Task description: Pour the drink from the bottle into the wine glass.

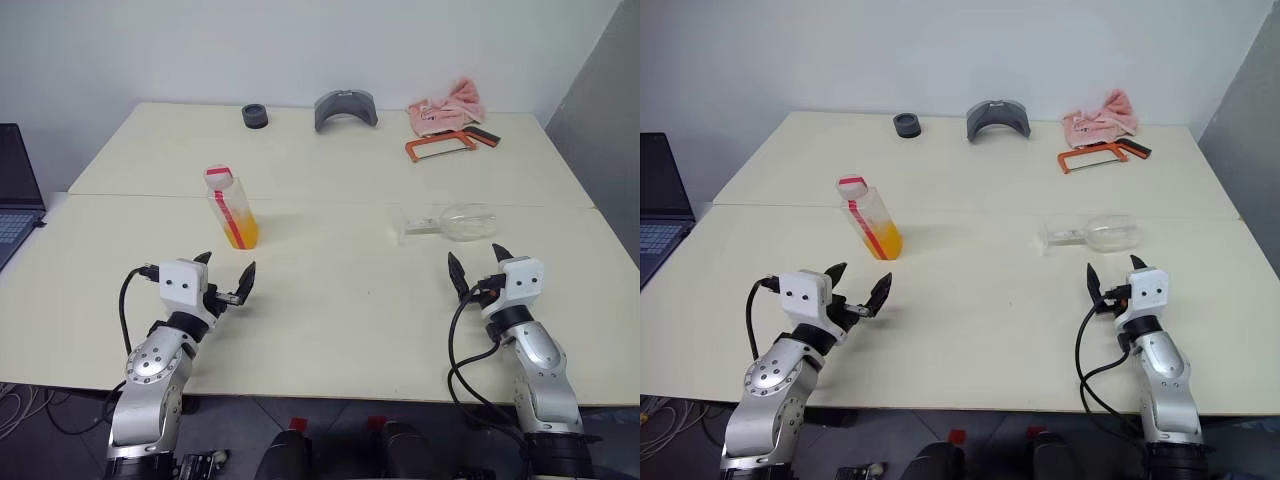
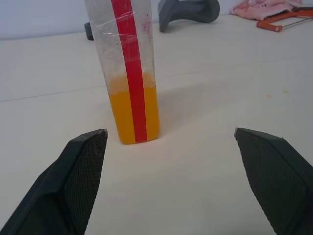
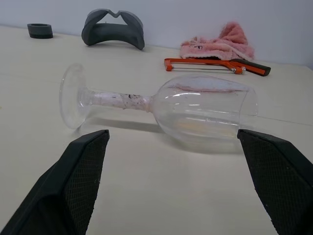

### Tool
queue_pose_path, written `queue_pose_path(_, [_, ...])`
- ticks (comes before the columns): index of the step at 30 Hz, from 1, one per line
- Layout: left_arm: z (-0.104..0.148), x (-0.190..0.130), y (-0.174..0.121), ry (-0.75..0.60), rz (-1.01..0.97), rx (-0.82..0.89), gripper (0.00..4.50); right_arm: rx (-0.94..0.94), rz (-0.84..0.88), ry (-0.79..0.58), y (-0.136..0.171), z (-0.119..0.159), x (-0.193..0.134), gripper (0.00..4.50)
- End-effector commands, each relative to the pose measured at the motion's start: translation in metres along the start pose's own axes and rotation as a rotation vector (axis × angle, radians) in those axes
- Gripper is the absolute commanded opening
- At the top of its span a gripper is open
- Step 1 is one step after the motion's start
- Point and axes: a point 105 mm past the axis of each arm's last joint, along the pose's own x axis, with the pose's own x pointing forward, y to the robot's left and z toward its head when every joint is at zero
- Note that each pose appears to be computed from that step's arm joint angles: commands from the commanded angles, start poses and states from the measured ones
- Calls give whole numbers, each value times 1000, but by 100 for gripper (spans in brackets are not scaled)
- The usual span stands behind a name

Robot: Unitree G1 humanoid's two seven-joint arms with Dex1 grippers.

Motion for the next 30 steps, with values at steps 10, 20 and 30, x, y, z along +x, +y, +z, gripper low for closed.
queue_pose_path(10, [10,3,-6,-36,-49,-14,446,-6,-12,-39,-5,10,2,450])
queue_pose_path(20, [7,-3,0,-49,-34,-24,446,-12,84,-49,6,15,2,450])
queue_pose_path(30, [19,18,19,-43,137,-8,446,57,637,-29,80,55,-11,450])
